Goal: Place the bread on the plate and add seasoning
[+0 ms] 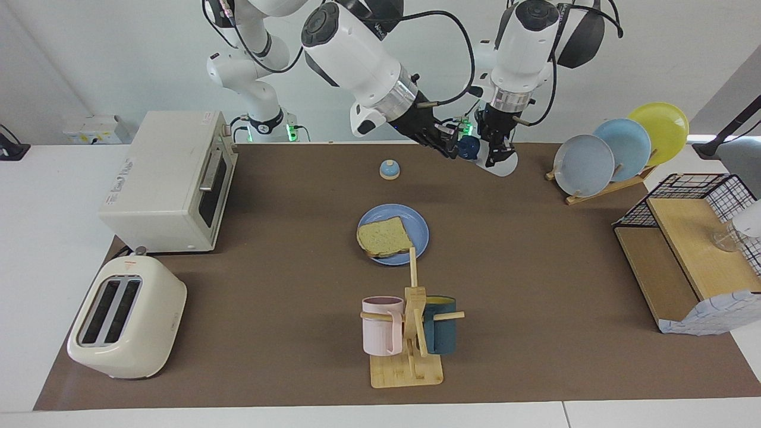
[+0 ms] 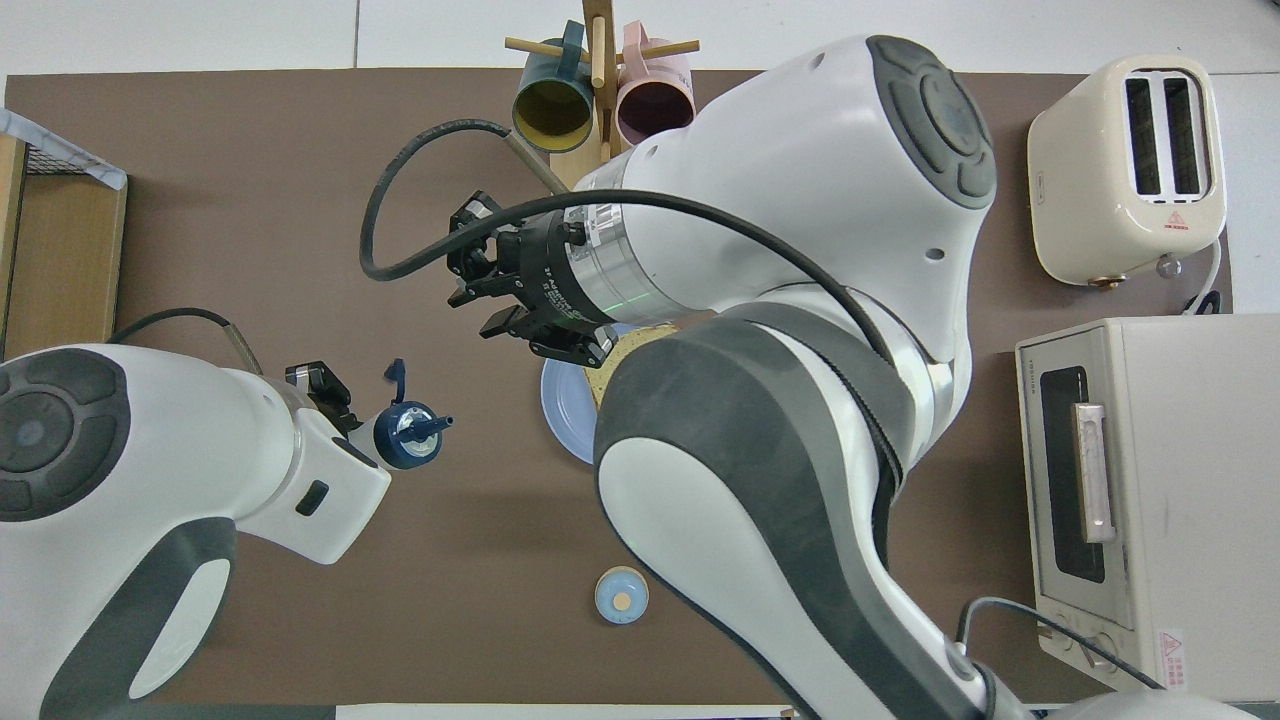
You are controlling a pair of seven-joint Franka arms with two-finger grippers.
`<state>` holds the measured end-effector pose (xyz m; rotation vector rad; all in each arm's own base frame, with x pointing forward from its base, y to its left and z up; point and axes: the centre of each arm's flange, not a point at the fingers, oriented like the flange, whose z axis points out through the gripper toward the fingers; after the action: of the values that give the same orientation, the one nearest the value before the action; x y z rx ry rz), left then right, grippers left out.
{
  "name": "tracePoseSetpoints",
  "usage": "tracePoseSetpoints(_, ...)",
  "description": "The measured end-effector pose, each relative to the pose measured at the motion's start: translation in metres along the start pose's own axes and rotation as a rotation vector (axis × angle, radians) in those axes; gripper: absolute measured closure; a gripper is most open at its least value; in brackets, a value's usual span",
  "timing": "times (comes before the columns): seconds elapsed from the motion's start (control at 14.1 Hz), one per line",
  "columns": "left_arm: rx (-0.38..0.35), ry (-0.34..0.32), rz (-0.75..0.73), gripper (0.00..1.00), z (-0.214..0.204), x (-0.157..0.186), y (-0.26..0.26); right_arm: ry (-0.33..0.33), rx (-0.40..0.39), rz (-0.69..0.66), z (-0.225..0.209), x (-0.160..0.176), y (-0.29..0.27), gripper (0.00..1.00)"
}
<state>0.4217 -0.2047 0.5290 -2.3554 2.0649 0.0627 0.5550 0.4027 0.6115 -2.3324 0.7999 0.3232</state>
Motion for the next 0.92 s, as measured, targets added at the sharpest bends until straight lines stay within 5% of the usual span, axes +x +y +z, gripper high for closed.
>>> tracePoseSetpoints(0.21, -0.005, -0.006, -0.004, 0.59, 0.003, -0.002, -0.001, 0.057, -0.043, -0.045, -0.007, 0.001, 0.012, 0.33)
tracePoseSetpoints(0.42, -0.001, -0.007, -0.023, 0.59, 0.003, -0.004, -0.002, 0.159, -0.166, -0.209, -0.022, 0.005, 0.037, 0.01)
tracePoseSetpoints(0.71, 0.051, -0.068, -0.087, 0.59, 0.007, 0.005, -0.004, 0.167, -0.313, -0.370, -0.093, 0.069, 0.087, 0.00)
tracePoseSetpoints(0.92, 0.121, -0.159, -0.088, 0.59, 0.022, 0.041, 0.001, 0.211, -0.502, -0.496, -0.138, 0.116, 0.128, 0.00)
